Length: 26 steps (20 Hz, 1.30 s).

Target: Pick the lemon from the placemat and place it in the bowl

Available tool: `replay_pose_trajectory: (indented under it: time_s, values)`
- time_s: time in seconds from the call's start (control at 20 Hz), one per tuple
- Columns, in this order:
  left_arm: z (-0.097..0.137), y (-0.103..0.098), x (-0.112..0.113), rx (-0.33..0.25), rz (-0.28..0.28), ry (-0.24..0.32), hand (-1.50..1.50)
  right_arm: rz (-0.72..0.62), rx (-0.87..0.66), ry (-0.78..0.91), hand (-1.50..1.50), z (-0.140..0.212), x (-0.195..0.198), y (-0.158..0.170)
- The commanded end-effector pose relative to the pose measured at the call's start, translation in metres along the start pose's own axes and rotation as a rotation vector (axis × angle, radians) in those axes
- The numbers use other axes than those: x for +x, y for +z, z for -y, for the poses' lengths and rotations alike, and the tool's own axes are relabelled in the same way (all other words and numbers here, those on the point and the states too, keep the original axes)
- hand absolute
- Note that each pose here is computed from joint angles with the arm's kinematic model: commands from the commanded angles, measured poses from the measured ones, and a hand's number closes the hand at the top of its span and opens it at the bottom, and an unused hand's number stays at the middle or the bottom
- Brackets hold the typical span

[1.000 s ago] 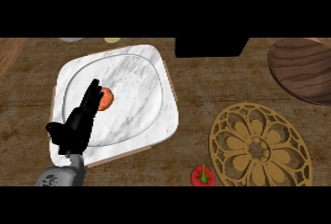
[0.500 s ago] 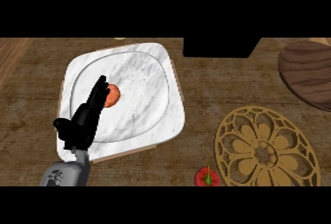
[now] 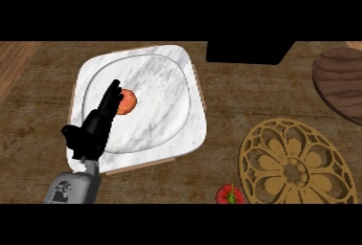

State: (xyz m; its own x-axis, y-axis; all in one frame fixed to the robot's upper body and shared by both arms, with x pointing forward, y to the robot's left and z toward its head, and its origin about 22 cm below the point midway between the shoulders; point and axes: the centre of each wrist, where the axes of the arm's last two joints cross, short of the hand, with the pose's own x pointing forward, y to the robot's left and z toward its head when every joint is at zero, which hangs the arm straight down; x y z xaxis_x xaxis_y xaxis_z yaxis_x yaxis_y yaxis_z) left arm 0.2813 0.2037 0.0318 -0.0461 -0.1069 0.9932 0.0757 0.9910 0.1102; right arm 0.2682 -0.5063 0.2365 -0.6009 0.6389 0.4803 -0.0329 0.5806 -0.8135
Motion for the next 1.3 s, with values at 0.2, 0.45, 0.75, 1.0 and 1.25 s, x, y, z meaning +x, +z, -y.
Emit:
replay_pose_trajectory:
  time_s: [0.2,0.45,0.75,1.0,1.25]
  values:
    - [-0.001,-0.005,0.005,-0.017,0.009,0.003,0.00,-0.005,0.018,0.037,1.50,-0.039,-0.049,-0.034]
    - [0.006,-0.008,0.000,-0.010,0.007,0.006,0.00,-0.036,0.039,0.078,1.50,-0.061,-0.063,-0.067]
    - [0.017,-0.014,0.010,-0.033,0.017,-0.001,0.00,-0.115,0.168,0.062,1.50,-0.086,-0.088,-0.039]
    - [0.002,-0.016,0.014,-0.025,0.013,-0.003,0.00,-0.165,0.280,-0.086,-1.50,-0.098,-0.097,-0.025]
    - [0.007,-0.008,0.007,-0.035,0.020,-0.007,0.00,-0.085,0.236,-0.206,-1.50,-0.093,-0.097,-0.029]
